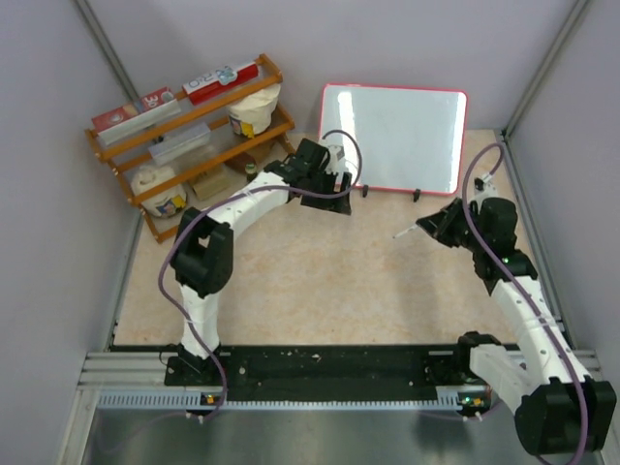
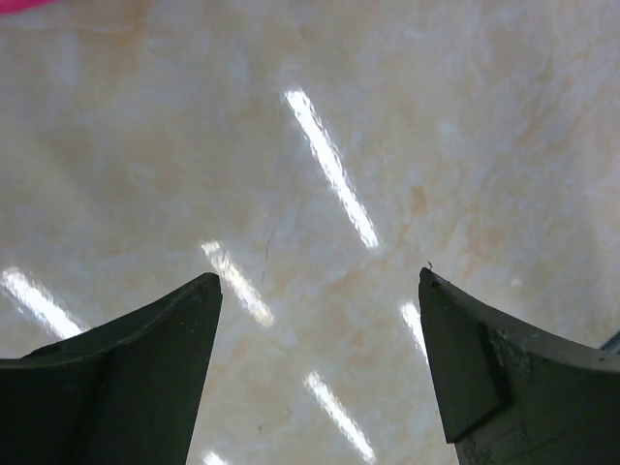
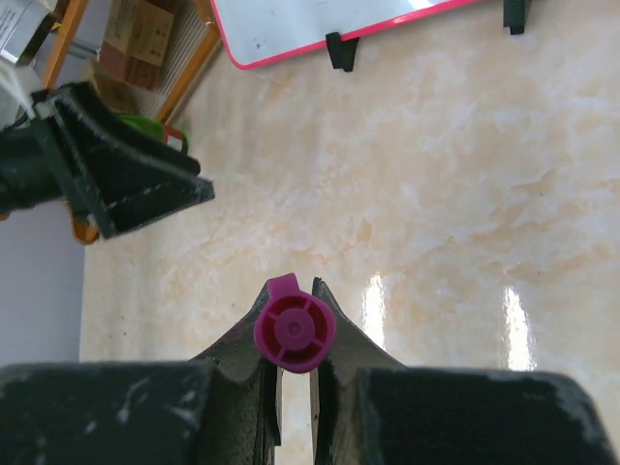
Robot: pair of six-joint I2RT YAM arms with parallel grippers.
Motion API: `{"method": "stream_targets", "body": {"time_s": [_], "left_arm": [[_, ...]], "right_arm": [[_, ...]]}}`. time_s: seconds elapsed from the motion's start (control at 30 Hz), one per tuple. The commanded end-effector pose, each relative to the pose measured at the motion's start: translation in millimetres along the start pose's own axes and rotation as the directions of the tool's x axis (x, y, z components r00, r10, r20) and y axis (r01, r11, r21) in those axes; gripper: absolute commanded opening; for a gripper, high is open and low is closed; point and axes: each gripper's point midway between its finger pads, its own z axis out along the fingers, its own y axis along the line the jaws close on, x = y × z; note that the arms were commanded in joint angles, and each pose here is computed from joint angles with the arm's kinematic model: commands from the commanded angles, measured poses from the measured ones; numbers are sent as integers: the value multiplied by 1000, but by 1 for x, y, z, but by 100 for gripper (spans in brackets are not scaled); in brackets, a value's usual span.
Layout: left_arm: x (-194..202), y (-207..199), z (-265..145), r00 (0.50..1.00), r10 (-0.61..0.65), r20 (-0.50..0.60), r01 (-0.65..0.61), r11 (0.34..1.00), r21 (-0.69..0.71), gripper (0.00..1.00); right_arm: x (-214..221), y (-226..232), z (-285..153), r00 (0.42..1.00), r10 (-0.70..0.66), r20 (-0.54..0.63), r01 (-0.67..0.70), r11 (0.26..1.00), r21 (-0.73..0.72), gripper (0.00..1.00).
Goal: Write a sentence on the whiteboard
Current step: Move the whiteboard to the center of the board.
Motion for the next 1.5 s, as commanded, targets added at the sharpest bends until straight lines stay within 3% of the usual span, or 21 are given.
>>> {"method": "stream_targets", "body": {"time_s": [0.0, 0.23, 0.3, 0.43, 0.83, 1.1, 1.47], "left_arm": [[-25, 6, 23, 1000, 5, 8, -5, 995, -100, 86], [-50, 16, 64, 1000, 3, 26, 1, 986, -165, 89], [-57, 12, 75, 999, 14, 38, -8, 986, -168, 98], [-68, 6, 89, 997, 51, 62, -38, 980, -195, 98], [-79, -2, 125, 978, 158, 138, -109, 944, -310, 90], [-79, 1, 146, 977, 131, 166, -77, 951, -300, 74], [-90, 3, 157, 972, 49, 229, 18, 960, -280, 61]], "right_arm": [[-3, -2, -15, 999, -30, 23, 30, 1000, -1, 0], [-2, -9, -25, 998, -51, 31, 50, 998, 27, 0], [-1, -9, -26, 998, -55, 32, 54, 998, 30, 0], [-1, -10, -28, 998, -58, 31, 57, 998, 34, 0], [4, -13, -29, 998, -59, 24, 58, 998, 38, 0], [7, -14, -31, 998, -61, 20, 61, 997, 41, 0], [7, -14, -31, 997, -68, 21, 67, 997, 40, 0]]}}
